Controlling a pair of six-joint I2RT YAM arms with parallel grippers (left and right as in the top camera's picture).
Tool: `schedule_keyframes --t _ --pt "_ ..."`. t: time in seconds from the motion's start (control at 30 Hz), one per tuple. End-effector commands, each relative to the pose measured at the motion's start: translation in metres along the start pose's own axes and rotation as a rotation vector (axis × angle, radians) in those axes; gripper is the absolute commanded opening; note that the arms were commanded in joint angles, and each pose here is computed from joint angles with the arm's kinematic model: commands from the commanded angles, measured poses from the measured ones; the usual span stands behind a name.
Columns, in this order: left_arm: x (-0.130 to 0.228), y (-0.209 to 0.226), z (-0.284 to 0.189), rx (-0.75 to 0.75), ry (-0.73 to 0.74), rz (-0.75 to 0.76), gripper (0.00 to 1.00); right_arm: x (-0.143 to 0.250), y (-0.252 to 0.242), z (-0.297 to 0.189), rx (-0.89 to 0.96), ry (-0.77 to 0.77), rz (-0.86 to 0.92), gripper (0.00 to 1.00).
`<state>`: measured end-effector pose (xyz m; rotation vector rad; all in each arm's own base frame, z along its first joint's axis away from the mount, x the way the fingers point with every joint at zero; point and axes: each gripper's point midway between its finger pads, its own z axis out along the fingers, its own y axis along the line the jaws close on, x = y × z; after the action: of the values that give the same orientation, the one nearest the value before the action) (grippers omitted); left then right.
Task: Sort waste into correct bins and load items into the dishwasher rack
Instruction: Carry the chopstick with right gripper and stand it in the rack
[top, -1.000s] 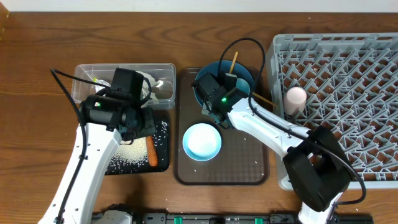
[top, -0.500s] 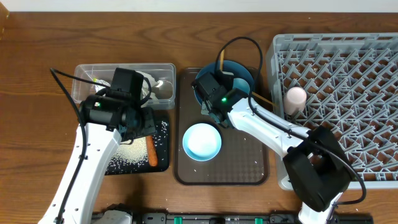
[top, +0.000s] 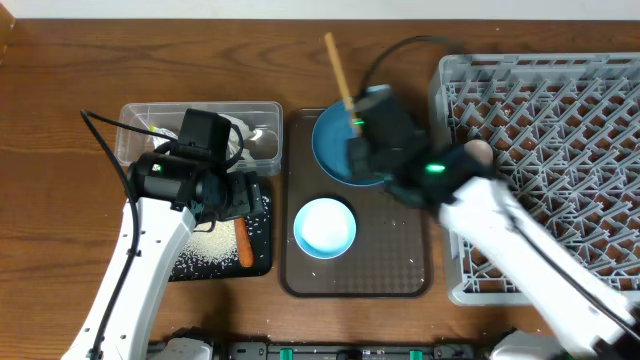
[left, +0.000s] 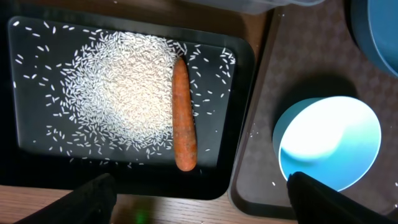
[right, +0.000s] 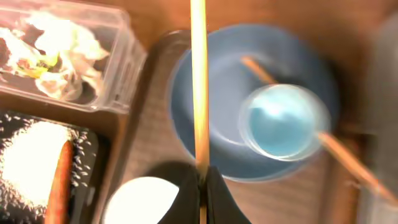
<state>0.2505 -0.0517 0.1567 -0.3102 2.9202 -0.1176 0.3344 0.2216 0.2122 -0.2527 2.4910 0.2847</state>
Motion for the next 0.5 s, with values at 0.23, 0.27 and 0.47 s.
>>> schedule_keyframes --t 0.23,0.27,0.47 --pt "-0.005 0.001 -0.006 -0.002 -0.029 0.002 0.98 0.015 -0.161 -0.065 0.256 0.122 -0.199 0.01" --pt "-0.004 0.002 -0.006 -0.002 -0.029 0.002 0.98 0.018 -0.173 -0.065 0.274 0.140 -0.183 0.01" --pt "-0.005 0.001 -0.006 -0.002 -0.029 0.002 1.00 0.039 -0.233 -0.047 0.334 0.272 -0.153 0.01"
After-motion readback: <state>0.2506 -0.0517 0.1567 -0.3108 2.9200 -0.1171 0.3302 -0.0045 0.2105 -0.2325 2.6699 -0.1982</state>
